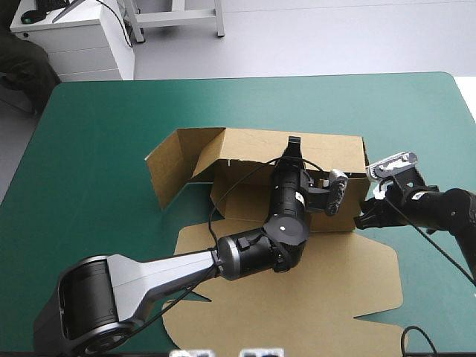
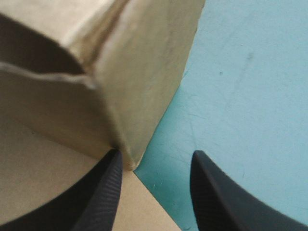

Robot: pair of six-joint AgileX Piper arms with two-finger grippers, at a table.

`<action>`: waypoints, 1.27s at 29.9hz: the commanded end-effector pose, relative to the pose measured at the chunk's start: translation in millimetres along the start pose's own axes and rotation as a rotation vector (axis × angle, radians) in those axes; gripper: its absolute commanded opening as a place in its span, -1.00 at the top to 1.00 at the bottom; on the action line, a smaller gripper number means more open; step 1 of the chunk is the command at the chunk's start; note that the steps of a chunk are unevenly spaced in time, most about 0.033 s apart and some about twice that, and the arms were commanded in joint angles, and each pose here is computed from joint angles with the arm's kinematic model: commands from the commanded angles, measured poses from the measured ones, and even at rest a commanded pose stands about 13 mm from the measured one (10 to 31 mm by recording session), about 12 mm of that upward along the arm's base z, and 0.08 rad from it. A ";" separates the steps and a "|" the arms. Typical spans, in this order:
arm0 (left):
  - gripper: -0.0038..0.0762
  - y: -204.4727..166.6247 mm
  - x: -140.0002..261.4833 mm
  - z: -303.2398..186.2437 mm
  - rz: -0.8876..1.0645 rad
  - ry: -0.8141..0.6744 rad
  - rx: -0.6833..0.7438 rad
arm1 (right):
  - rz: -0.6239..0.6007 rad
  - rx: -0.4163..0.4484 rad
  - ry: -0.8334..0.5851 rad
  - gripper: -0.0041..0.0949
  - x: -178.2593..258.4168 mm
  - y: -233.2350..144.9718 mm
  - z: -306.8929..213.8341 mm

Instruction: Fold the box

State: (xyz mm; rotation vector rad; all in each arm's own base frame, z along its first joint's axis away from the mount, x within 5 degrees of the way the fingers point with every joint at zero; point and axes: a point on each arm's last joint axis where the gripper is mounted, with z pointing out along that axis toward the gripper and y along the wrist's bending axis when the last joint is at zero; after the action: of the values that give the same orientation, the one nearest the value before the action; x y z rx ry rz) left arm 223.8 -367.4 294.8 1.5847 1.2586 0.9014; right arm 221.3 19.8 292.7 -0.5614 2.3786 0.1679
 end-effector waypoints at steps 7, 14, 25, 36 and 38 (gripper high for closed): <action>0.92 15.2 0.9 -10.0 -0.057 -0.038 -0.019 | -0.090 0.032 -0.122 0.00 -15.8 -0.5 -11.5; 0.92 28.4 4.1 -15.8 -0.096 -0.053 -0.086 | -0.059 -0.056 -0.187 0.00 -24.5 1.0 4.1; 0.92 35.9 6.2 -21.4 -0.147 -0.080 -0.095 | 0.034 -0.049 -0.251 0.75 -32.6 -7.6 22.6; 0.92 36.4 9.1 -21.3 -0.146 -0.049 -0.103 | 0.059 -0.074 -0.244 0.93 -32.6 -7.5 28.4; 0.92 36.5 10.2 -21.2 -0.147 -0.037 -0.105 | 0.071 -0.076 -0.244 0.93 -32.6 -7.5 28.4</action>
State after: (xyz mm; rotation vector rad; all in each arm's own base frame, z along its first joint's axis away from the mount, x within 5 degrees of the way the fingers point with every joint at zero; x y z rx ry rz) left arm 222.8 -364.7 303.1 1.4977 1.2886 0.8487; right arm 263.3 28.9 276.6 -0.4917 2.2164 0.3013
